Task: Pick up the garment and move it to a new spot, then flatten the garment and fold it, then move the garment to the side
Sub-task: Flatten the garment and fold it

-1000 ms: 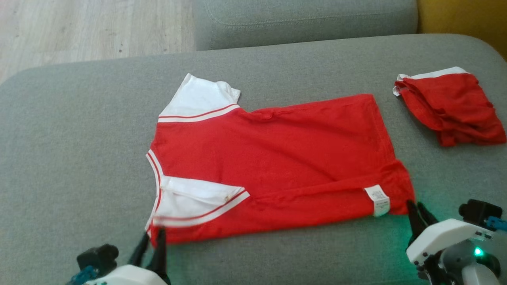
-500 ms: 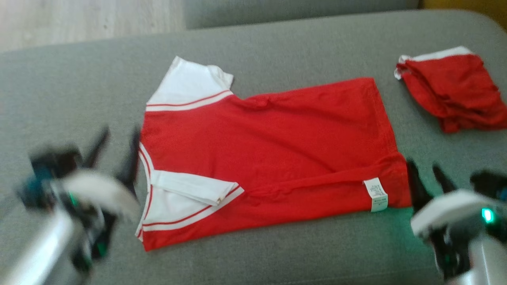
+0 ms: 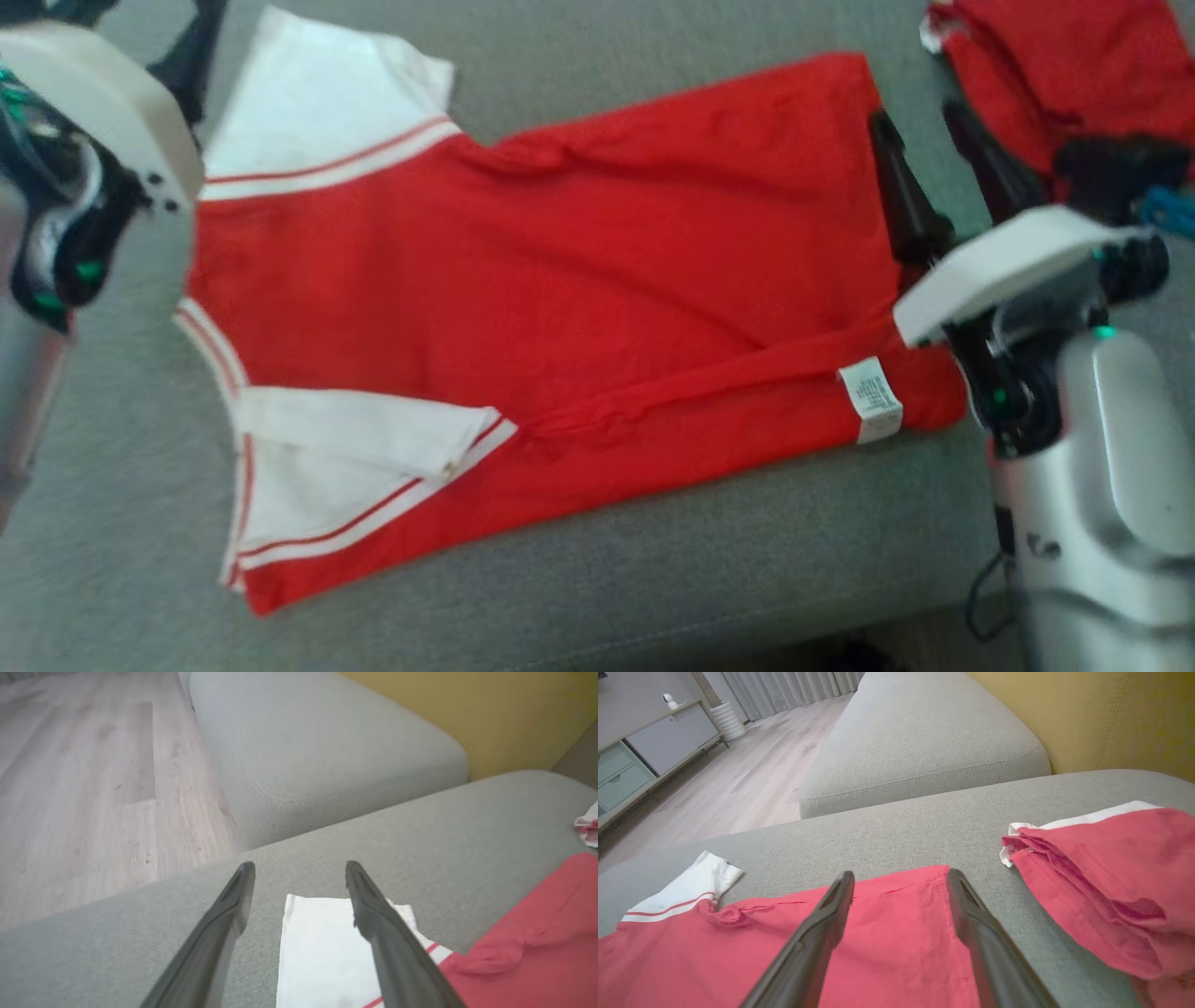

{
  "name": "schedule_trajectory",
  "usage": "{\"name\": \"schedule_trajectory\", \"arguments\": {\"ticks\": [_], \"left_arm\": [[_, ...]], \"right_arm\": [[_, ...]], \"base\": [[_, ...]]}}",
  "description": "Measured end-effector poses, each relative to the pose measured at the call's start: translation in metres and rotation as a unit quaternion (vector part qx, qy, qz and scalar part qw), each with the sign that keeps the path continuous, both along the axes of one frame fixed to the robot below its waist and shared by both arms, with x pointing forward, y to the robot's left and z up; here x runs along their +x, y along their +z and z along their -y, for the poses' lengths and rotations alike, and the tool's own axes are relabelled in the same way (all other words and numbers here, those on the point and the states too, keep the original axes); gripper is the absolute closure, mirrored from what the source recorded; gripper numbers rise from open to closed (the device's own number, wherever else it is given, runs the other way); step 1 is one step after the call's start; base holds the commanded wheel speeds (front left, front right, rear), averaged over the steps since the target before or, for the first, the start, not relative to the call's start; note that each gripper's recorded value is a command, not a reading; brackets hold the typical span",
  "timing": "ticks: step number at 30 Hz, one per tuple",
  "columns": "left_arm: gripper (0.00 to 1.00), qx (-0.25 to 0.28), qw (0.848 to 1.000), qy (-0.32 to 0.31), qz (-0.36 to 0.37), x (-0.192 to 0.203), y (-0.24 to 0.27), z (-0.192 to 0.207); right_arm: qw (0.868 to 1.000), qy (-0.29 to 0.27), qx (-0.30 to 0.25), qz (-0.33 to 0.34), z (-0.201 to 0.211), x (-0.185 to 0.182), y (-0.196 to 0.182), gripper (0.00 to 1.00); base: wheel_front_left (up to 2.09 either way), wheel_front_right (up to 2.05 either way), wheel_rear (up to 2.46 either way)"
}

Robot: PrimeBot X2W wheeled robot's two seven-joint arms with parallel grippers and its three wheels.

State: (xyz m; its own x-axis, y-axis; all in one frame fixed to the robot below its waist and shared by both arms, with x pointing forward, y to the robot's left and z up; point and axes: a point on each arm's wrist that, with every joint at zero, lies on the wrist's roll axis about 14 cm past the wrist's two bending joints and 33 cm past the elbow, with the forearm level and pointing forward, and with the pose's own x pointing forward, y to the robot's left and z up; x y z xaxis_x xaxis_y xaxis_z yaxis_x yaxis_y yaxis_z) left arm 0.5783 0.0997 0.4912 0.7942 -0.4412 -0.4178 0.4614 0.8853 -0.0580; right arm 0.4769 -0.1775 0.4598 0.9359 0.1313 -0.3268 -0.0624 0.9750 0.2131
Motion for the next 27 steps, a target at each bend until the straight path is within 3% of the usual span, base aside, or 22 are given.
{"name": "schedule_trajectory", "arguments": {"ticks": [10, 21, 22, 24, 25, 26, 27], "left_arm": [[0.0, 0.036, 0.993, -0.002, -0.112, 0.03, -0.111, 0.012], [0.0, 0.06, 0.986, -0.03, -0.151, 0.029, -0.133, 0.021], [0.04, 0.063, 0.986, -0.034, -0.153, 0.027, -0.134, 0.022], [0.54, 0.065, 0.985, -0.036, -0.155, 0.026, -0.133, 0.022], [0.71, 0.068, 0.984, -0.043, -0.157, 0.024, -0.133, 0.023], [0.8, 0.07, 0.984, -0.047, -0.156, 0.023, -0.133, 0.025], [1.0, 0.072, 0.984, -0.051, -0.156, 0.022, -0.132, 0.026]], "right_arm": [[0.999, -0.014, -0.018, -0.03, 0.019, 0.012, -0.035, 0.0], [0.999, -0.024, -0.022, -0.035, 0.027, 0.01, -0.043, 0.0], [0.999, -0.022, -0.022, -0.034, 0.026, 0.011, -0.042, 0.0], [0.999, -0.02, -0.022, -0.032, 0.024, 0.012, -0.041, 0.0], [0.999, -0.016, -0.022, -0.029, 0.022, 0.014, -0.039, 0.0], [0.999, -0.012, -0.024, -0.025, 0.02, 0.016, -0.036, 0.0], [0.999, -0.007, -0.026, -0.022, 0.017, 0.019, -0.034, 0.0]], "base": [[0.0, 0.0, 0.0], [0.0, 0.0, 0.0], [0.0, 0.0, 0.0], [0.0, 0.0, 0.0], [0.0, 0.0, 0.0], [0.0, 0.0, 0.0], [0.0, 0.0, 0.0]]}}
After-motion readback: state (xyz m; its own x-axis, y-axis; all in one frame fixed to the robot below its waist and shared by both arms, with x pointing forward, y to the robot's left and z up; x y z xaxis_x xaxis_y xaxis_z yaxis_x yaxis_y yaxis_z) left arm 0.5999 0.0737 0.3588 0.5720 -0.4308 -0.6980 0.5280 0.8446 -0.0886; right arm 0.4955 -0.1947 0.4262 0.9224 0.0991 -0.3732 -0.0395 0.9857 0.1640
